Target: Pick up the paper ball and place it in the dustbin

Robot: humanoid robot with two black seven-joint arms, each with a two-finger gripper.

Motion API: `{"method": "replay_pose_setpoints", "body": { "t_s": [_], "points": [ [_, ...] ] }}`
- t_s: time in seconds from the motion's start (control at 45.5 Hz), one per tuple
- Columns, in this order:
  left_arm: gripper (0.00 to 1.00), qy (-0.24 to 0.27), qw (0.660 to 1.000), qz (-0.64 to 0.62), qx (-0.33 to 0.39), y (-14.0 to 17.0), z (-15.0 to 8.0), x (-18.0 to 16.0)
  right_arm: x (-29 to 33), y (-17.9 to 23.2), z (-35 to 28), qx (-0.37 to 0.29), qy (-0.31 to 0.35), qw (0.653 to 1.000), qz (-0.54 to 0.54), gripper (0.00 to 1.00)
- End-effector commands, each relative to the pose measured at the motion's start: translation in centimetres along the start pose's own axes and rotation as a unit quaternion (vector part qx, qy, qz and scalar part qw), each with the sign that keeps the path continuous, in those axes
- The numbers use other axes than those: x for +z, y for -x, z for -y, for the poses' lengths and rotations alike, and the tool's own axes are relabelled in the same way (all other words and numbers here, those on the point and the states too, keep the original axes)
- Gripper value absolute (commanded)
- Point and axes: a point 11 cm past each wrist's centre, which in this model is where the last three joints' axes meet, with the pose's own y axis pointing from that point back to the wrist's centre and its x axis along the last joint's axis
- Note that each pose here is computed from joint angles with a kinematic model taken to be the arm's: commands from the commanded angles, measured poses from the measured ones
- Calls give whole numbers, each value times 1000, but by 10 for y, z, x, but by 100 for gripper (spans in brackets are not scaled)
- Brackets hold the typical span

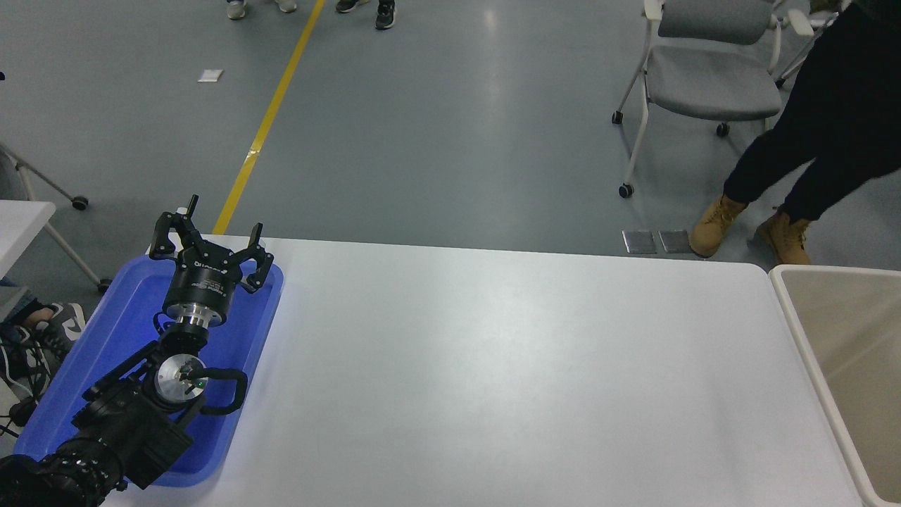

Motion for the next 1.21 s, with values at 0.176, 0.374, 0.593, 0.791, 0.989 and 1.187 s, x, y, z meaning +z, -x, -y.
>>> {"method": "replay_pose_setpoints", "body": {
  "t_s": [0.176, 0.374, 0.593, 0.791, 0.989, 1.187],
  "points": [
    [100, 0, 1000, 0, 0, 0, 0, 0, -9, 101, 13, -21, -7, 999, 28, 0],
    [100, 0, 1000, 0, 0, 0, 0, 0, -20, 134, 13, -34, -14, 999, 33, 0],
    [100, 0, 1000, 0, 0, 0, 0, 0, -27, 162, 11, -52, -18, 998, 40, 0],
    [100, 0, 1000, 0, 1, 0, 0, 0, -29, 169, 11, -56, -20, 997, 45, 0],
    [100, 0, 1000, 0, 0, 0, 0, 0, -31, 169, 11, -55, -21, 997, 46, 0],
    [100, 0, 1000, 0, 0, 0, 0, 0, -31, 164, 11, -47, -21, 997, 54, 38]
  ]
}}
